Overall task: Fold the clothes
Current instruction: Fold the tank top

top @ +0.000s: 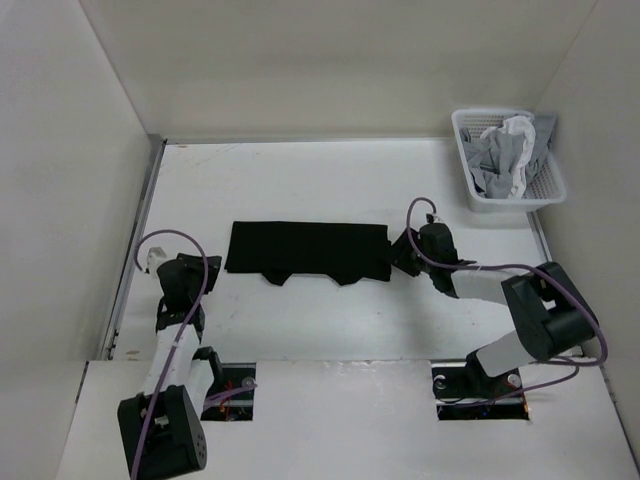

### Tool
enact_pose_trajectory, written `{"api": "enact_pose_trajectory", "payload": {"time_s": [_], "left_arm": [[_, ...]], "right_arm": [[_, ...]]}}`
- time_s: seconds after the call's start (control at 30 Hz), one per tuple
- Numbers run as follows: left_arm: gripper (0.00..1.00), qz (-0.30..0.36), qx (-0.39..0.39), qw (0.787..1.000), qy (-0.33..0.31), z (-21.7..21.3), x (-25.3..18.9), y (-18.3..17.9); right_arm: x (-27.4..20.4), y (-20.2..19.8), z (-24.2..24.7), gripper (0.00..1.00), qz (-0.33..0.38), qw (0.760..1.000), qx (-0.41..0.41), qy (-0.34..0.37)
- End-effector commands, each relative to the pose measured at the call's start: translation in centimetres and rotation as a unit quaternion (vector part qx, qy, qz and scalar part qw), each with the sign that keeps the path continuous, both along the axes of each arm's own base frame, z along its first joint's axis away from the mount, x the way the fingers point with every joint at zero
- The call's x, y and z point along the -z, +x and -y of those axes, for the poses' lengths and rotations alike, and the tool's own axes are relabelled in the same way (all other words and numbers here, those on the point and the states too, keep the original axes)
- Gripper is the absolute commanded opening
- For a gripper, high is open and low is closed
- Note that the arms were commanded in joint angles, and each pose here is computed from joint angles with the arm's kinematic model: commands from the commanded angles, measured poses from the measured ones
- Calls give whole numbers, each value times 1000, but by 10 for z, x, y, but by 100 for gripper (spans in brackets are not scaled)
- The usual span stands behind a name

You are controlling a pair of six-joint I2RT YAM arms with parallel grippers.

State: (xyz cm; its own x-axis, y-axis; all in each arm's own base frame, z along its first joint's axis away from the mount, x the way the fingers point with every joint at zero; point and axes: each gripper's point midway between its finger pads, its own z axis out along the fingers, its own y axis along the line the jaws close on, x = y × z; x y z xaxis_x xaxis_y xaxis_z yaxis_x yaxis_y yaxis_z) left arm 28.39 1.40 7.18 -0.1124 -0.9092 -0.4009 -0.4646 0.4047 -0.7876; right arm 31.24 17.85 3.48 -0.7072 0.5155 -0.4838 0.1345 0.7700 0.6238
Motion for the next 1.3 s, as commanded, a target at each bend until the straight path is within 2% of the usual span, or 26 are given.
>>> {"api": "enact_pose_trajectory", "payload": {"time_s": [0.0, 0.17, 0.2, 0.23, 0.27, 0.37, 0.47, 0.7, 0.83, 1.03, 1.27], "left_arm": [[26, 36, 13, 998, 41, 3, -27, 11], [25, 66, 48, 995, 56, 27, -49, 21], [25, 78, 61, 993, 58, 36, -56, 24], [24, 92, 78, 991, 64, 48, -64, 27], [24, 99, 87, 989, 66, 55, -68, 29], [24, 124, 122, 982, 75, 85, -84, 33], [24, 137, 149, 976, 83, 110, -92, 34], [24, 153, 191, 967, 67, 150, -100, 30], [24, 156, 209, 964, 58, 166, -103, 25], [24, 167, 213, 962, 47, 168, -109, 19], [25, 180, 204, 962, 37, 154, -120, 12]], "right_arm": [[-1, 16, -5, 52, 5, 999, -4, 32], [13, 24, -12, 40, -25, 997, 4, 71], [15, 26, -13, 36, -27, 996, 5, 81], [16, 30, -12, 26, -28, 995, 14, 93], [16, 32, -11, 21, -26, 994, 21, 102], [0, 39, -7, 8, 6, 990, 28, 137], [-25, 40, 6, 2, 40, 986, 36, 160], [-71, 15, 55, 0, 90, 987, 75, 111], [-108, 10, 65, 1, 123, 989, 76, 39], [-154, 16, 1, 2, 152, 985, -15, -80], [-159, 30, -128, 2, 123, 977, -128, -118]]}}
